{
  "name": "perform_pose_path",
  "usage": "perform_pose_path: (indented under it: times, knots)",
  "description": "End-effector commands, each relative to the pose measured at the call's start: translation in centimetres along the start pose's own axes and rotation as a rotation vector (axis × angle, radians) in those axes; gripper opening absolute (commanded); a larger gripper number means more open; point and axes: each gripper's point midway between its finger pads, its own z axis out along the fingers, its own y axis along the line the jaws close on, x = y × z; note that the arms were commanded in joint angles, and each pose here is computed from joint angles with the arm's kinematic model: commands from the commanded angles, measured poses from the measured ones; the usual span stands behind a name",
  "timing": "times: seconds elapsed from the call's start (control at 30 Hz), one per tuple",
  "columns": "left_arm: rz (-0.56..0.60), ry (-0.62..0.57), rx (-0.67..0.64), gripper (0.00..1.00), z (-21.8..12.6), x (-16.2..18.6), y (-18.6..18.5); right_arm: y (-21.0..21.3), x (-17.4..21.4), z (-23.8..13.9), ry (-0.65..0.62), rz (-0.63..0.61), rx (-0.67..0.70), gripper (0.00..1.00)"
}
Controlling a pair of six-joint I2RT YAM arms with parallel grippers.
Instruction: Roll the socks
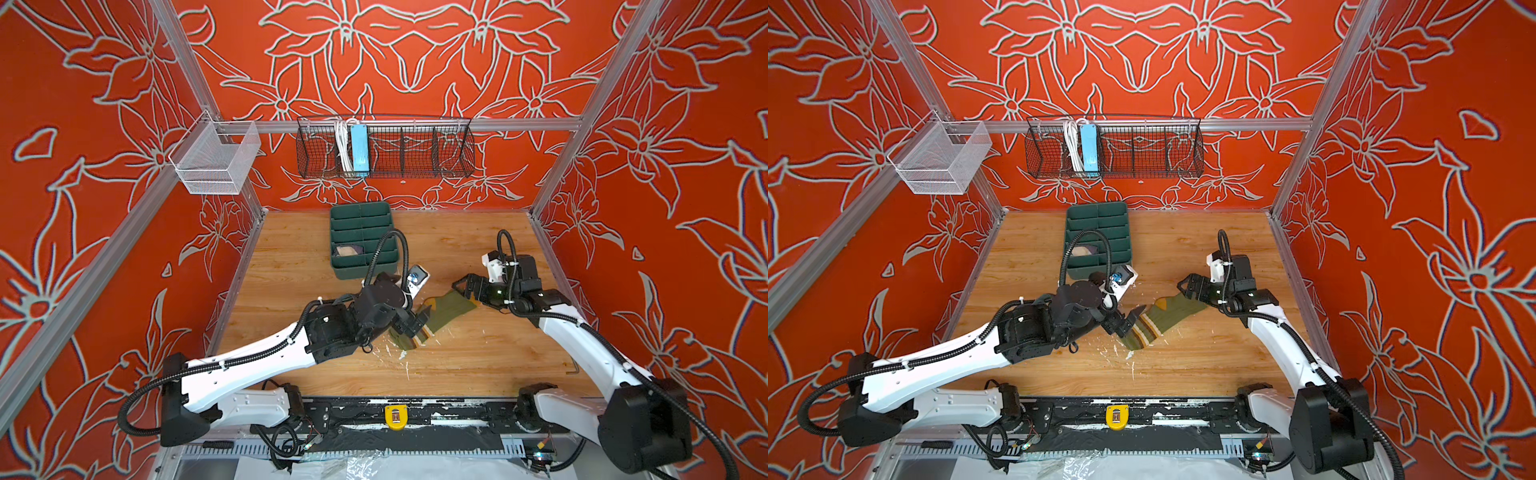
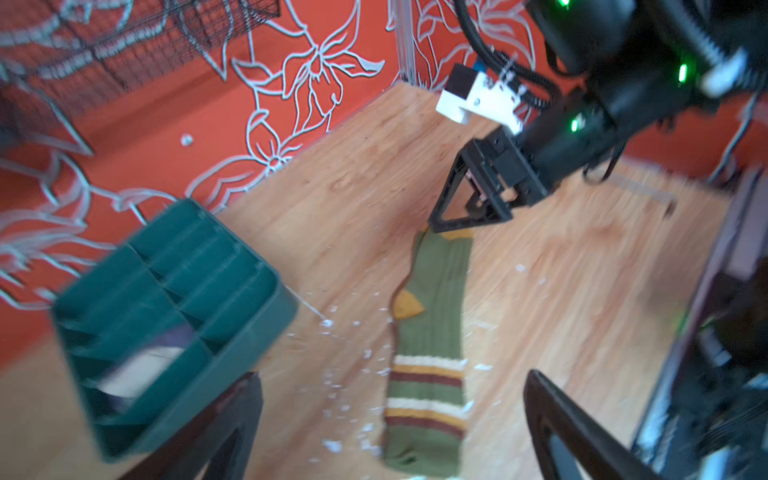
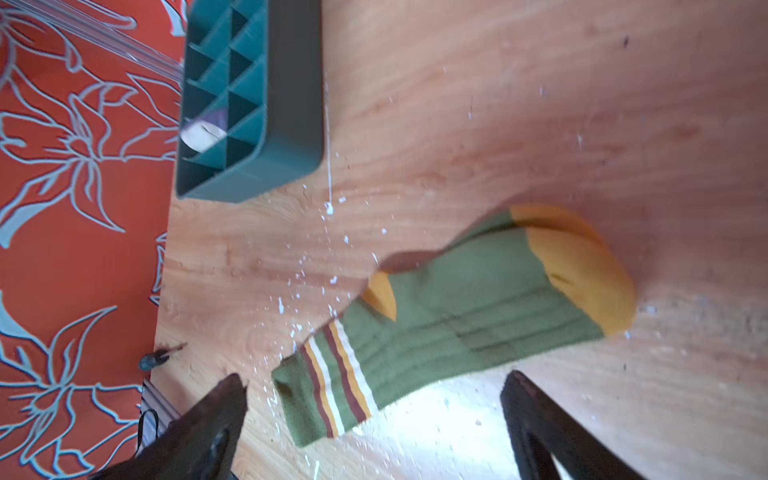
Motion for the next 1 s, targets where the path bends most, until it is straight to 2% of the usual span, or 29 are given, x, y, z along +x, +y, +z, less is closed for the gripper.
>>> perform_pose_path:
  times: [0.0,0.13,0.23,0.33,0.57,0.63,0.8,0.97]
  knots:
    - [0.273,0.101,0.023,0.97,2.4,4.3,-0.1,-1.1,0.7,1.2,0.065,0.035,0.032,0.98]
    - [0.235,0.204,-0.04,0.99,6.8,7.2,1.8,-1.6,0.0,3.7,0.088,0.081,0.03,0.98]
    - [0.218,0.299,-0.01,0.98,9.2,10.1,1.8,-2.1,0.3,5.2,0.11,0.089,0.039,0.98]
    - [0.218,0.334,0.003,0.98,11.0,11.2,1.2,-2.5,0.7,6.3,0.128,0.092,0.044,0.98]
    - [0.151,0.426,-0.079,0.98,14.8,14.3,1.2,-3.1,1.2,8.5,0.156,0.094,0.043,0.98]
    - [0.135,0.472,-0.097,0.98,15.4,15.5,1.1,-3.2,1.1,8.7,0.158,0.086,0.048,0.98]
    - [0.15,0.644,-0.245,0.98,15.4,18.4,2.0,-3.1,0.4,8.9,0.155,0.06,0.06,0.98]
    - [0.167,0.732,-0.262,0.98,14.5,21.6,-0.1,-3.2,-0.1,9.6,0.158,0.061,0.058,0.98]
